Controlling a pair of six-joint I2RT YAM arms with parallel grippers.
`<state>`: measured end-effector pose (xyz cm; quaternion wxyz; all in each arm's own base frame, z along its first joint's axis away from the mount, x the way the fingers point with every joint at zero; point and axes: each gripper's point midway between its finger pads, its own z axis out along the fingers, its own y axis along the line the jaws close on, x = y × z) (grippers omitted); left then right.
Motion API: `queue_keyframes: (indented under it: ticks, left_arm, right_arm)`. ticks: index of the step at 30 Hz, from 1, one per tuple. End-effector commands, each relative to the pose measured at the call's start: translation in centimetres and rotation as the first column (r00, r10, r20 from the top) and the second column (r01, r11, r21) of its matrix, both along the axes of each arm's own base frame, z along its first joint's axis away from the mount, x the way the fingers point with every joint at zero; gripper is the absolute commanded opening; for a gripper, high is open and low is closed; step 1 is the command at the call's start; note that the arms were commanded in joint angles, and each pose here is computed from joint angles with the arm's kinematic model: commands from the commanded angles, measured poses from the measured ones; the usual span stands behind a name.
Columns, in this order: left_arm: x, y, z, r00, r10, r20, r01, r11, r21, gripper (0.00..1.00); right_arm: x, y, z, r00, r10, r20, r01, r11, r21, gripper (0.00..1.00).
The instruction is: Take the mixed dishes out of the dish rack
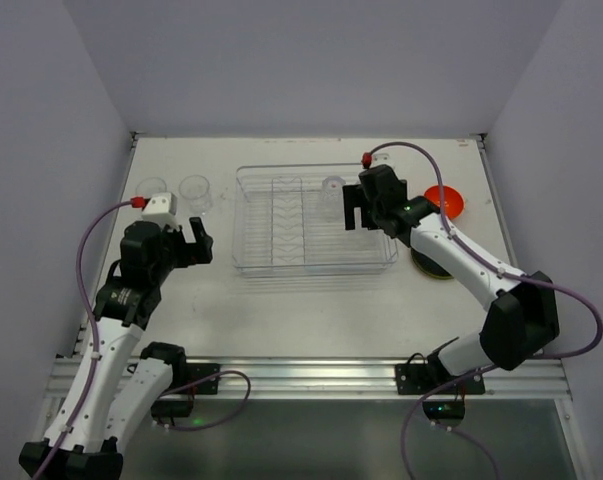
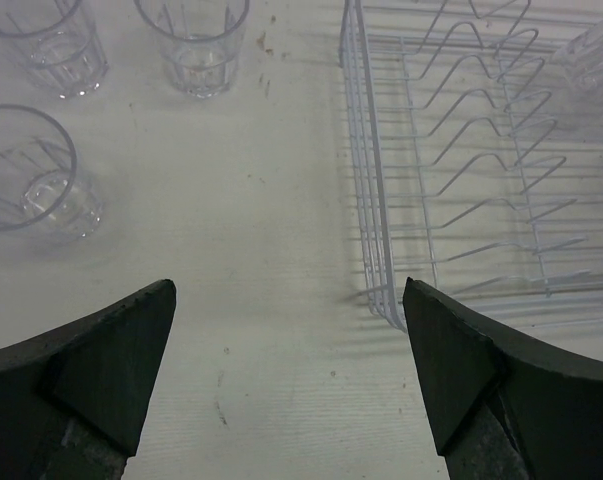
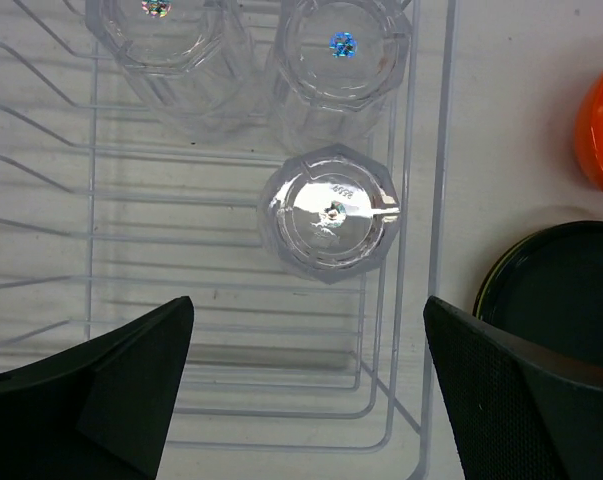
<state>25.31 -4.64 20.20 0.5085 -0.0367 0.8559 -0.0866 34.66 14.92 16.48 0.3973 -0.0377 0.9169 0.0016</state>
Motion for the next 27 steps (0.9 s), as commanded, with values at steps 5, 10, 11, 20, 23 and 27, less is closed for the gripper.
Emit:
queue_keyframes:
  ticks: [5,10,11,20,23,27]
  left_arm:
    - [1.8,-0.7,0.9,0.998,-0.008,0.059,0.01,0.999,-0.031,1.0]
    - [1.9,-0.7,0.9,0.998,-0.01,0.055,0.012,0.999,-0.031,1.0]
    - [1.8,-0.9,0.9,0.998,-0.016,0.056,0.018,0.999,-0.035,1.0]
    - [1.5,-1.7,1.3,0.995,-0.06,0.078,0.065,0.996,-0.059,1.0]
    - [1.4,-1.8,1.6,0.994,-0.066,0.09,0.072,0.996,-0.062,1.0]
    - [1.3,-1.8,1.7,0.993,-0.066,0.096,0.072,0.995,-0.063,1.0]
  right_arm:
    - [3.2,1.2,0.0,0.993,0.108,-0.045,-0.112,0.989,-0.098,0.99]
    - [5.3,1.3,-0.9,0.99,0.128,-0.067,-0.136,0.981,-0.14,0.99]
    - [5.7,1.2,-0.5,0.99,0.126,-0.058,-0.134,0.98,-0.148,0.99]
    - [5.4,2.2,-2.2,0.946,0.271,-0.178,-0.286,0.956,-0.064,0.99]
    - [5.4,1.7,-3.0,0.943,0.258,-0.209,-0.28,0.956,-0.085,0.99]
    - [5.2,1.7,-3.6,0.938,0.262,-0.228,-0.286,0.955,-0.081,0.98]
